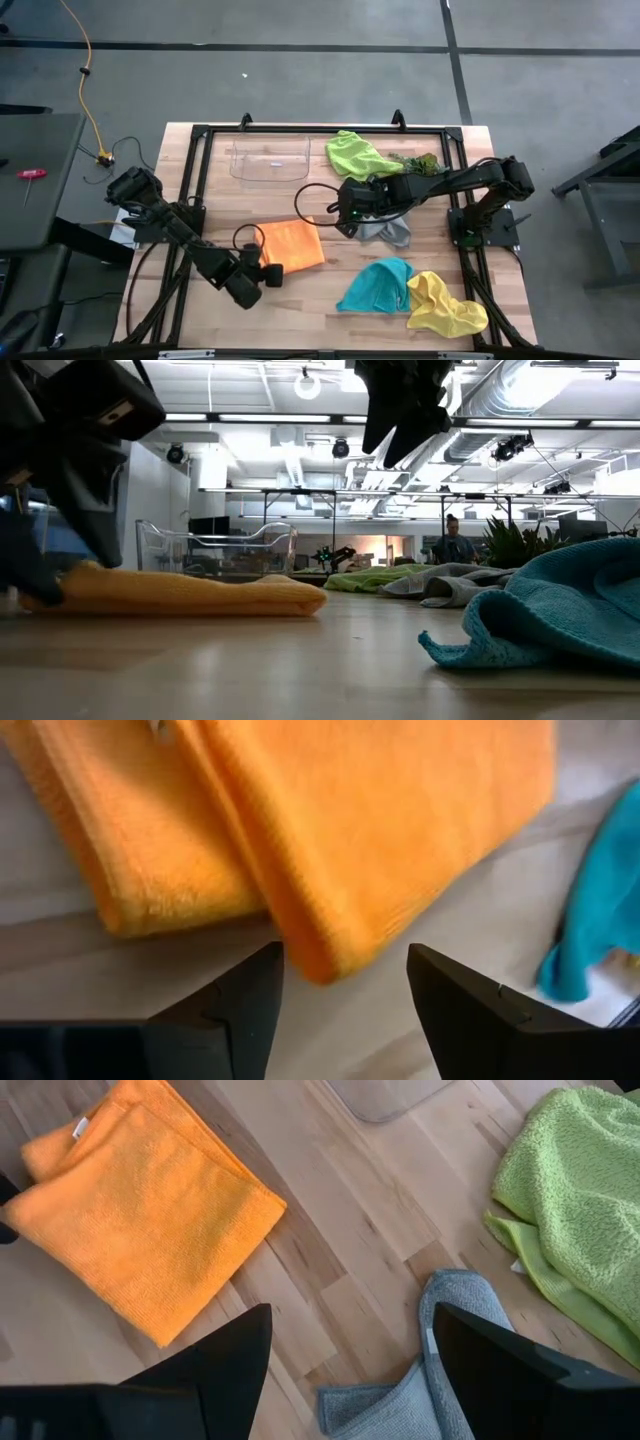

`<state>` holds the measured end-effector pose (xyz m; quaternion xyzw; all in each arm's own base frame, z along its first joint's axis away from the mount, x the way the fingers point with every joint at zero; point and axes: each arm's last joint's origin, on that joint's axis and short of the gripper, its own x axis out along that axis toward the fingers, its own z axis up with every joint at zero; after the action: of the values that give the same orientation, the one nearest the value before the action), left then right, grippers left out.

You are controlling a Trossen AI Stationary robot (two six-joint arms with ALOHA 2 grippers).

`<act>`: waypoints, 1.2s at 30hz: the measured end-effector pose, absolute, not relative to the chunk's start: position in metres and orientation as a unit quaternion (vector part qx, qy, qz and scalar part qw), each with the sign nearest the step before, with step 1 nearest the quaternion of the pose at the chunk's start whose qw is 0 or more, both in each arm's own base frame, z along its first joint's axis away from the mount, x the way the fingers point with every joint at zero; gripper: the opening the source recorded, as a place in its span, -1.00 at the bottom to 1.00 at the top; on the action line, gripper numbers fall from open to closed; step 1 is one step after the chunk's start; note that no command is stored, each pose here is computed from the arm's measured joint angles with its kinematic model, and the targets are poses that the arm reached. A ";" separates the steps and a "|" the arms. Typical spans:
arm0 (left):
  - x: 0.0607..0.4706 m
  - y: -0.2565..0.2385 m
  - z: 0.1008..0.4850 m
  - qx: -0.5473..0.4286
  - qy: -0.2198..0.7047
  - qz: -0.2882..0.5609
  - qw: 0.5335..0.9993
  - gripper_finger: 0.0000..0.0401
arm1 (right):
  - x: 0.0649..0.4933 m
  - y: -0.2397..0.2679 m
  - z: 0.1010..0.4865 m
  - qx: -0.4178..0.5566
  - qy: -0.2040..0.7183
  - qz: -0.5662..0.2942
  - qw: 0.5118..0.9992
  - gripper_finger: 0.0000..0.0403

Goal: Fold microfiber towels
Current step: Fold the orange towel

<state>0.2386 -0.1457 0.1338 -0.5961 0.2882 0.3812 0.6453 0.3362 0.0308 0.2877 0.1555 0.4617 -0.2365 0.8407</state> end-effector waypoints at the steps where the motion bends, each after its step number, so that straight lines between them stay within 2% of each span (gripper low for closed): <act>1: 0.239 -0.146 0.134 -0.594 0.301 0.377 0.644 0.00 | 0.336 0.031 0.288 0.155 0.462 -0.237 0.841 0.33; 7: 0.236 -0.149 0.133 -0.585 0.332 0.367 0.642 -0.04 | 0.337 0.031 0.288 0.155 0.455 -0.240 0.844 0.33; 15: 0.241 -0.141 0.132 -0.601 0.270 0.396 0.640 -0.07 | 0.339 0.031 0.289 0.158 0.444 -0.241 0.848 0.33; 25: 0.244 -0.140 0.134 -0.607 0.252 0.392 0.644 -0.09 | 0.339 0.030 0.289 0.167 0.442 -0.247 0.846 0.33; 29: 0.244 -0.141 0.135 -0.603 0.258 0.385 0.649 -0.22 | 0.339 0.030 0.289 0.167 0.442 -0.247 0.846 0.33; 36: 0.243 -0.142 0.135 -0.595 0.263 0.381 0.657 -0.63 | 0.339 0.030 0.289 0.168 0.441 -0.247 0.846 0.33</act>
<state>0.2426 -0.1424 0.1347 -0.5954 0.2634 0.3806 0.6567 0.3391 0.0305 0.2893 0.1676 0.4412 -0.2466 0.8464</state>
